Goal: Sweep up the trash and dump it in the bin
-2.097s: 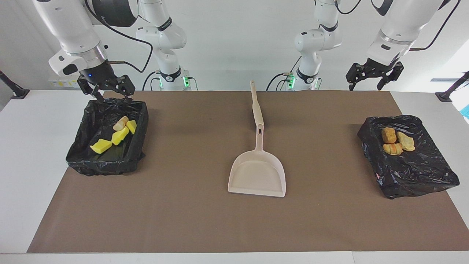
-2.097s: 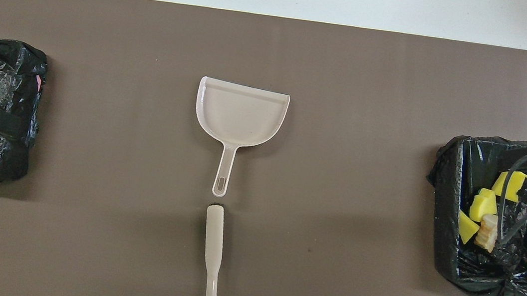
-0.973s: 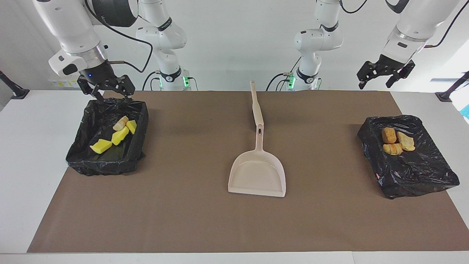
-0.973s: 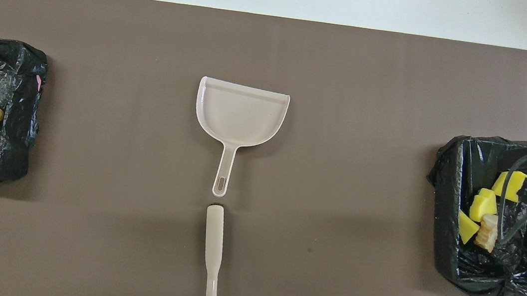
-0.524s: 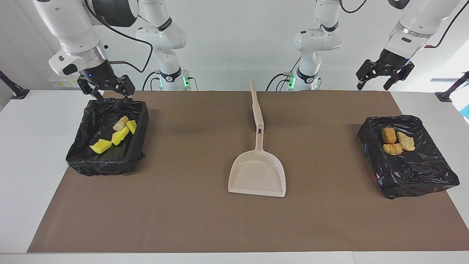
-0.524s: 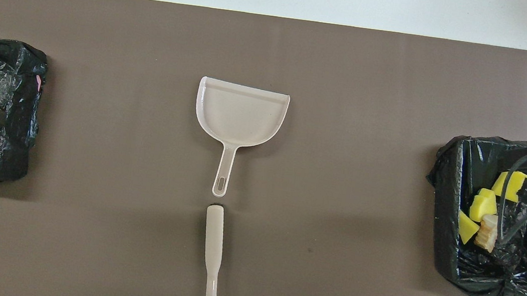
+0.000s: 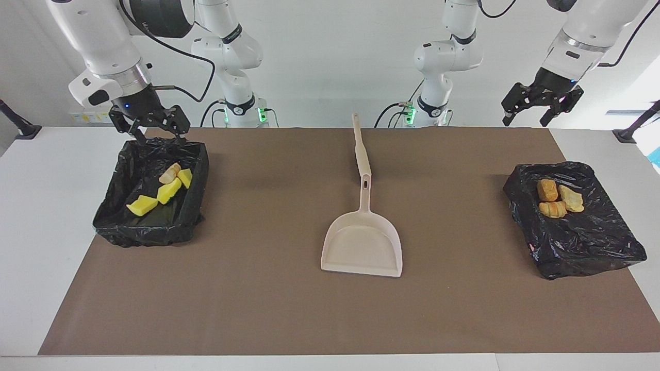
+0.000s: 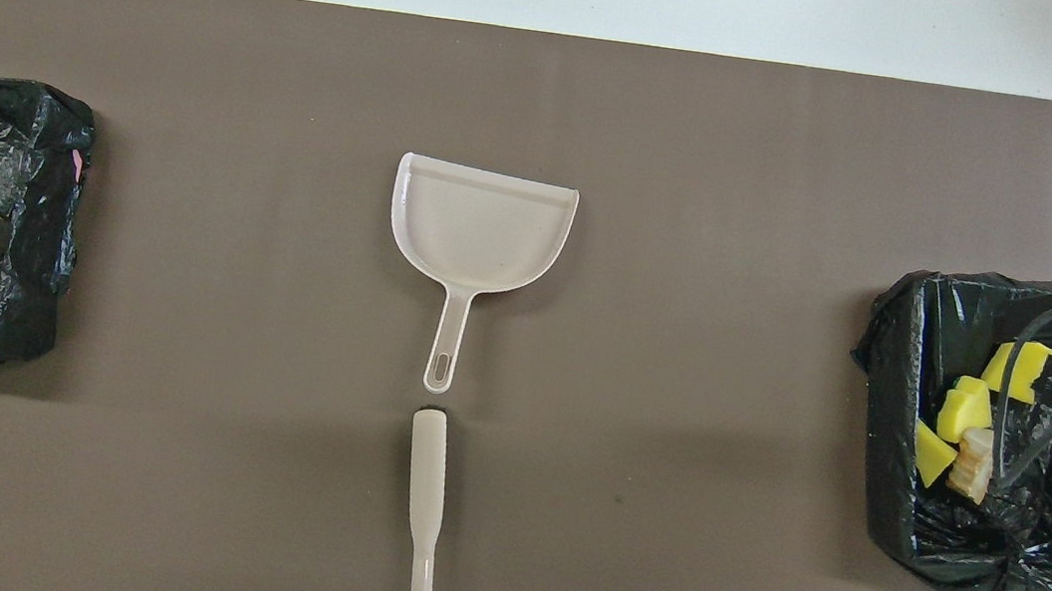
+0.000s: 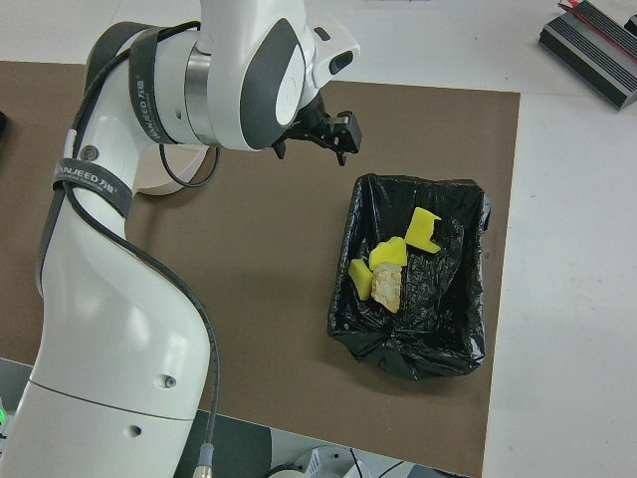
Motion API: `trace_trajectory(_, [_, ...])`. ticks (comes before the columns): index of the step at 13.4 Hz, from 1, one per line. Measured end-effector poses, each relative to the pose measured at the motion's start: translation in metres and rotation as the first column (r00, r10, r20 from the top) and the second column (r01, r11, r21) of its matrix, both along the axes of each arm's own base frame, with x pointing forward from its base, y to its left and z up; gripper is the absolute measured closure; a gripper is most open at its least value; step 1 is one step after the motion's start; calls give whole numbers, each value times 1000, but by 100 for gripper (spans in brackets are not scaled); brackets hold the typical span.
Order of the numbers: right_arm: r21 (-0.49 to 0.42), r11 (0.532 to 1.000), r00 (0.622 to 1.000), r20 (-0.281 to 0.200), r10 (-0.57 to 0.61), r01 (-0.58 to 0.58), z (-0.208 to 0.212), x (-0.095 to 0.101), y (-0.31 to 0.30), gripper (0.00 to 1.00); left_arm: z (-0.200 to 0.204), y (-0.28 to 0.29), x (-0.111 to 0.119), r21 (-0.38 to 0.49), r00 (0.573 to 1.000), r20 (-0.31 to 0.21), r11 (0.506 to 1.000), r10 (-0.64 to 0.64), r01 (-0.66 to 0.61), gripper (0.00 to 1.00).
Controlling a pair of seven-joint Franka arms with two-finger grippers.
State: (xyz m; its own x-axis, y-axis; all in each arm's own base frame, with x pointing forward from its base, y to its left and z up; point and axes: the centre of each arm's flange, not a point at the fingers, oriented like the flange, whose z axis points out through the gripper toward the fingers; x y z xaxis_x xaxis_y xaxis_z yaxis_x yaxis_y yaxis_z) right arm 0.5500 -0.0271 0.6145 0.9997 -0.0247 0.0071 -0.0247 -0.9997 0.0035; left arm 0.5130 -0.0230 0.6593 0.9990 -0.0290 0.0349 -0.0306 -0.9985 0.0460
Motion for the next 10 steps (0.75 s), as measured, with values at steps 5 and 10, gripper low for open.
trace_trajectory(5, [0, 1000, 1000, 0, 0, 0, 0, 0, 0, 0, 0, 0, 0, 1, 1000, 3, 1000, 1, -1, 0])
trace_trajectory(10, [0, 1000, 1000, 0, 0, 0, 0, 0, 0, 0, 0, 3, -1, 6, 1000, -5, 1000, 4, -4, 0])
